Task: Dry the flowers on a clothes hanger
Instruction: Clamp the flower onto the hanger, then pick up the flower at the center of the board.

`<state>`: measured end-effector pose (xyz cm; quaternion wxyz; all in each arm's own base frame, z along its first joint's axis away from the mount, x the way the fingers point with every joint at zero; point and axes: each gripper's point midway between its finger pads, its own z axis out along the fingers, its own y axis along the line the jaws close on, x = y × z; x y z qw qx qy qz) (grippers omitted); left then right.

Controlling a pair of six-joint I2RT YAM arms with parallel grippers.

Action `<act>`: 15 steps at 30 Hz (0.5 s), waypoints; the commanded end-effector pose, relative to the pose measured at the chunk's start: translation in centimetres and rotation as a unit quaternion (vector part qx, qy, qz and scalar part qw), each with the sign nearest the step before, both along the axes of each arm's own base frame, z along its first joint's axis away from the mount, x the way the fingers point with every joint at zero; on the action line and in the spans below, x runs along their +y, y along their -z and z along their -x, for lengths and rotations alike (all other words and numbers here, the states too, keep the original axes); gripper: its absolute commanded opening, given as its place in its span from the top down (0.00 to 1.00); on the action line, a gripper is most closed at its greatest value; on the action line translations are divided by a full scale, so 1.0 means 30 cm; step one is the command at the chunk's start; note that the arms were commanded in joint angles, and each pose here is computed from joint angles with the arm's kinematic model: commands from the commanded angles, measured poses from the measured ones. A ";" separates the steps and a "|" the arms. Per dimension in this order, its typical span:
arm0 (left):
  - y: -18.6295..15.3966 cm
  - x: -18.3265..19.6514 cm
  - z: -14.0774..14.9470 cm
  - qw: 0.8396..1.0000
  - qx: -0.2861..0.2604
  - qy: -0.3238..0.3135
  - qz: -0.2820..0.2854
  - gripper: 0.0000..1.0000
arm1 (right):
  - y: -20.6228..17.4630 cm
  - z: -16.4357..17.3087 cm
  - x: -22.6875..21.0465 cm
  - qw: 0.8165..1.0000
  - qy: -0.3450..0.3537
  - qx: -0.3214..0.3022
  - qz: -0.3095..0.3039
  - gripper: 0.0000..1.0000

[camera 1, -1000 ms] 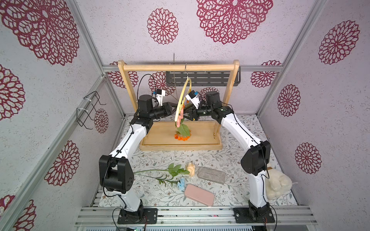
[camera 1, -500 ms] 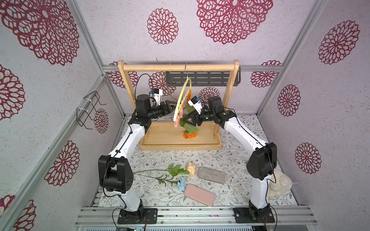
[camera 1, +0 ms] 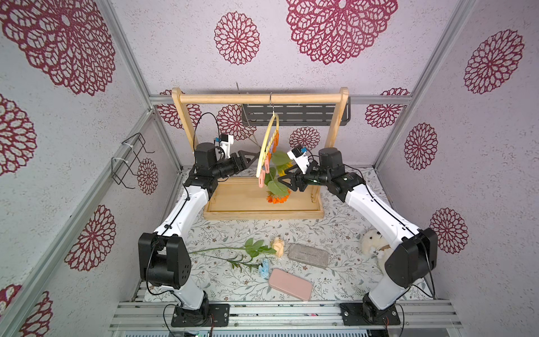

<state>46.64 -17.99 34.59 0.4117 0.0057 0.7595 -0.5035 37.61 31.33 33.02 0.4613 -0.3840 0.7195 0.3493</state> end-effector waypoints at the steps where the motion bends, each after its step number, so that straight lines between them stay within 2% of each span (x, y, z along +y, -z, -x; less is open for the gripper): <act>1: -0.064 0.032 0.033 0.999 -0.029 -0.016 0.003 0.33 | -0.130 0.049 -0.064 0.997 0.030 -0.068 -0.035 0.41; 7: -0.003 0.097 0.072 0.998 -0.011 -0.059 -0.009 0.30 | -0.057 0.162 -0.139 0.996 0.037 -0.085 -0.006 0.42; 15: 0.178 0.238 0.172 0.986 0.053 -0.153 -0.035 0.28 | 0.187 0.414 -0.099 0.982 -0.066 -0.157 0.081 0.35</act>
